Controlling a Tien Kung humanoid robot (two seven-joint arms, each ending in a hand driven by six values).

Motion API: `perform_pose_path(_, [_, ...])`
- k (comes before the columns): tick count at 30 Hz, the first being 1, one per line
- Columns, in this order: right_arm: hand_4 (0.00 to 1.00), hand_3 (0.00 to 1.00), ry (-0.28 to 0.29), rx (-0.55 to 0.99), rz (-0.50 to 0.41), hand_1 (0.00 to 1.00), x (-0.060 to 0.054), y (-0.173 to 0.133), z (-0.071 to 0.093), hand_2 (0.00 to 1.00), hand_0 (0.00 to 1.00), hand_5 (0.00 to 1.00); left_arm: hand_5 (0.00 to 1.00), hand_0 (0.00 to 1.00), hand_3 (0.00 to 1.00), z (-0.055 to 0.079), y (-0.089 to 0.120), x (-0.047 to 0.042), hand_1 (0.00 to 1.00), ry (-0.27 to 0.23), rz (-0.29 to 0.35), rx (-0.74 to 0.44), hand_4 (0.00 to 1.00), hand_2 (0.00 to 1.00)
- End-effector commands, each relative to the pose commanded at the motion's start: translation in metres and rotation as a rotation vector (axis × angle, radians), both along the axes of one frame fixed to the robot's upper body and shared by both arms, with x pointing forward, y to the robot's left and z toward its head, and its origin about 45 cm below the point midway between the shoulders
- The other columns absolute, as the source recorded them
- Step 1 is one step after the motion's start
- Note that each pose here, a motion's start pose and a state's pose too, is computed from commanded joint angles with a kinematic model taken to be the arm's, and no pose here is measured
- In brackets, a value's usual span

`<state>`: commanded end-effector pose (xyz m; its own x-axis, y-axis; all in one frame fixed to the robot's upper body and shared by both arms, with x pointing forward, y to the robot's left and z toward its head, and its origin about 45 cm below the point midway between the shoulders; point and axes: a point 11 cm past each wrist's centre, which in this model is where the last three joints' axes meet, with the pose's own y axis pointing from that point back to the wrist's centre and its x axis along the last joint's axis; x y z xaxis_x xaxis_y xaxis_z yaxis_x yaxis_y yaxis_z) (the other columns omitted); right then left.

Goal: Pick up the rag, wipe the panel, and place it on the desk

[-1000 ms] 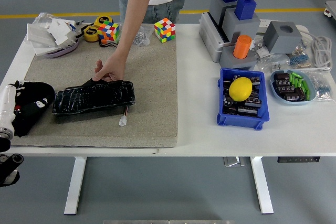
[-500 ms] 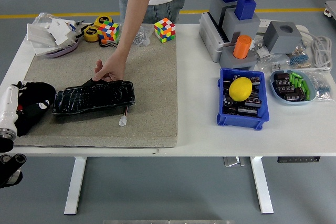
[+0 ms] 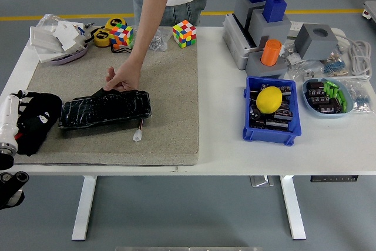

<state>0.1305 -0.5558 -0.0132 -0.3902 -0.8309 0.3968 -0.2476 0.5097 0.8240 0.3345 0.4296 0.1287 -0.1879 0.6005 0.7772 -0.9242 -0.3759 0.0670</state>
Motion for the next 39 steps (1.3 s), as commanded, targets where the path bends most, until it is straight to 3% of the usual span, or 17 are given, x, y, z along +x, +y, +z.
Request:
perform_pose_path(24, [0.970,0.598,0.002,0.003,-0.006,0.631,-0.002,0.001,-0.002,0.695,0.757,0.586,0.002,0.301,0.574,0.007,0.004,0.0009,0.455,-0.008,-0.017,0.054,0.613,0.626])
perform_pose_path(25, [0.974,0.599,0.002,0.003,-0.007,0.631,-0.002,0.001,-0.002,0.695,0.757,0.589,0.002,0.276,0.566,0.007,0.004,0.0009,0.357,-0.009,-0.018,0.057,0.594,0.605])
perform_pose_path(39, [0.978,0.601,0.012,0.003,-0.017,0.631,-0.007,-0.001,-0.003,0.696,0.758,0.590,0.002,0.251,0.554,0.020,0.009,0.0007,0.289,-0.027,-0.032,0.107,0.536,0.566])
